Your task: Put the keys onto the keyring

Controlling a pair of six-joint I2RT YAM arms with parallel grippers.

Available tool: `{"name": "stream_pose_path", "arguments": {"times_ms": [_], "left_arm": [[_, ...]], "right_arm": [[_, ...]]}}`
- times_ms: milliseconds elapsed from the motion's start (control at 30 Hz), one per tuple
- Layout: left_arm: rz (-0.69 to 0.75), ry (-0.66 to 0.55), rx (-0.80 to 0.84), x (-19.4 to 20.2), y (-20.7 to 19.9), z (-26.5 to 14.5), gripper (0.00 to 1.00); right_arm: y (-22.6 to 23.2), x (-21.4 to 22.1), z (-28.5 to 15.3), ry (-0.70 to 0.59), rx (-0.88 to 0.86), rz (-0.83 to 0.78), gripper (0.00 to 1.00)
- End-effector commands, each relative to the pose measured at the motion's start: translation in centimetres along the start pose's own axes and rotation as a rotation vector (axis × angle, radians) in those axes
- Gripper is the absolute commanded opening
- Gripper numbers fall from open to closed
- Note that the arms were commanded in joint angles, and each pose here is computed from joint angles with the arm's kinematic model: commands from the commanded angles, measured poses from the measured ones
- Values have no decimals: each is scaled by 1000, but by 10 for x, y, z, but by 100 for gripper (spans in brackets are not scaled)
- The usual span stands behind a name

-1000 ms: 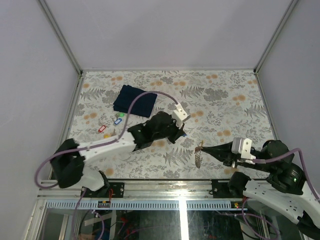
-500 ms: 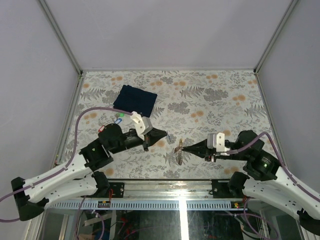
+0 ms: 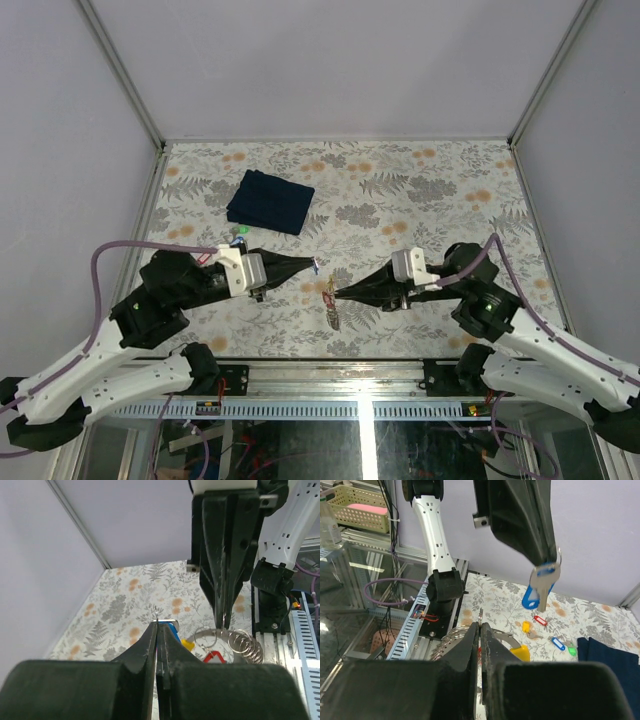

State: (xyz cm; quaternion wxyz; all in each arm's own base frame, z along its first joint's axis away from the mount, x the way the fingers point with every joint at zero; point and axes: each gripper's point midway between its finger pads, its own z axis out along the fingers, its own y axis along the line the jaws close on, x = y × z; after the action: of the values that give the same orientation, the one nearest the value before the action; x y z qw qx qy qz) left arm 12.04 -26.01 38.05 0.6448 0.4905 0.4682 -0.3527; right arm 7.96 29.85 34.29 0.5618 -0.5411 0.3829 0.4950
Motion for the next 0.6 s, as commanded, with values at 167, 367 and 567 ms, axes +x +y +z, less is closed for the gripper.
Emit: {"name": "stream_pose_path", "arguments": {"times_ms": [167, 367, 567], "left_arm": [[149, 10, 47, -18, 2, -7, 0], [167, 21, 54, -20, 3, -8, 0], [165, 14, 97, -23, -3, -5, 0]], "right_arm": [[-6, -60, 16, -190, -39, -37, 0], [-7, -80, 14, -251, -17, 25, 0], [-14, -86, 19, -278, 0, 109, 0]]}}
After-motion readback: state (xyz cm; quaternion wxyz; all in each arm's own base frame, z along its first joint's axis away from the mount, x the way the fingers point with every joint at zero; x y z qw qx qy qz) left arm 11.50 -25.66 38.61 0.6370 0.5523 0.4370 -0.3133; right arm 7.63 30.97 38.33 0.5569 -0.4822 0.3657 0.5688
